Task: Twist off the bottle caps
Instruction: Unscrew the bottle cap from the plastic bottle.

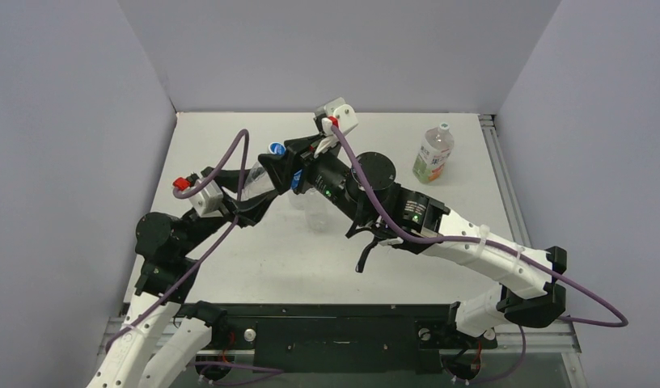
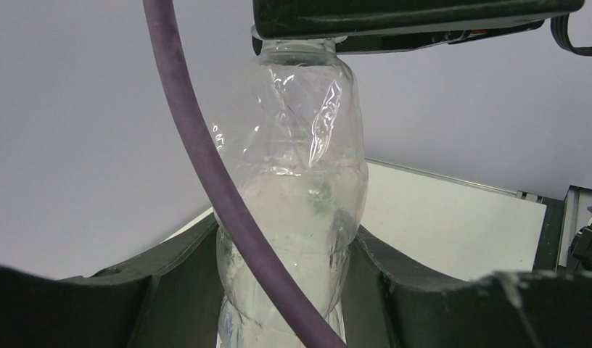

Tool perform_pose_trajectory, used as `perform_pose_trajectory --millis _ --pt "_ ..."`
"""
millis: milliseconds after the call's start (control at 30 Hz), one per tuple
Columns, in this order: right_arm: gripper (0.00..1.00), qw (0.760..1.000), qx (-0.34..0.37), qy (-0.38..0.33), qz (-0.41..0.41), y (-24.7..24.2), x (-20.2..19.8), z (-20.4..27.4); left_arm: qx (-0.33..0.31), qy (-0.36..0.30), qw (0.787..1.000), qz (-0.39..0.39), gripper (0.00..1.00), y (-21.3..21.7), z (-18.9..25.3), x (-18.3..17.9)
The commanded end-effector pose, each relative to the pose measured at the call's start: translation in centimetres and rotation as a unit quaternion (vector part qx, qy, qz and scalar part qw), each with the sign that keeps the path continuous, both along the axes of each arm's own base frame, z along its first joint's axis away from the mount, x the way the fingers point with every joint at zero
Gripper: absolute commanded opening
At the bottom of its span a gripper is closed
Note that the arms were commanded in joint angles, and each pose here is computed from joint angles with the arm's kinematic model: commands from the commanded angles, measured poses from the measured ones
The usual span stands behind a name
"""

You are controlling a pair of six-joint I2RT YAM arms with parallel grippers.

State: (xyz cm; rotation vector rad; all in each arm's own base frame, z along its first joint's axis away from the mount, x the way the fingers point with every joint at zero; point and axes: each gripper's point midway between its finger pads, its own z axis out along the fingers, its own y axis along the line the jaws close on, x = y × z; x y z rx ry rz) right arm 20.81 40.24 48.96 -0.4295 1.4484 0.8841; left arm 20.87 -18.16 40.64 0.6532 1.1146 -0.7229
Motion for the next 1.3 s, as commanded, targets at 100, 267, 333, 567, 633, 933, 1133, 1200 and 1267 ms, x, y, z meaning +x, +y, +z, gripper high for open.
perform_pose_trajectory --millis 100,267,333,567,633,933,1133,1200,1267 --pt "0.47 0.998 0.058 -0.015 -0.008 -0.7 0.0 3.1 -0.014 0.037 0.988 0.150 0.02 4.0 -1.1 3.7" --pt "0.45 0.998 0.065 -0.017 -0.001 -0.5 -0.2 3.3 -0.011 0.039 0.988 0.152 0.02 4.1 -1.3 3.7" --pt "0.45 0.998 0.065 -0.017 0.000 -0.3 -0.2 3.4 -0.010 0.039 0.988 0.150 0.02 4.0 -1.4 3.6" --pt "0.08 0.998 0.063 -0.014 0.008 -0.1 -0.3 3.3 -0.013 0.036 0.988 0.152 0.02 4.1 -1.0 3.5" --pt "0.00 0.998 0.063 -0.014 0.016 0.0 -0.5 3.3 -0.015 0.036 0.988 0.150 0.02 4.1 -1.0 3.5" --pt "0.00 0.974 0.078 -0.083 0.196 0.1 -4.7 4.9 -0.018 0.031 0.998 -0.053 0.03 -0.5 0.2 -2.8" --pt "0.00 0.918 0.115 -0.151 0.348 -2.4 -10.0 6.0 -0.024 0.038 0.987 -0.153 0.03 -1.9 1.1 -6.4" --pt "0.00 0.900 0.134 -0.163 0.381 -3.5 -10.9 6.3 -0.026 0.042 0.984 -0.171 0.03 -2.1 1.5 -7.0" --pt "0.00 0.882 0.156 -0.171 0.410 -4.6 -11.7 6.6 -0.027 0.045 0.981 -0.186 0.03 -2.2 1.9 -7.6"
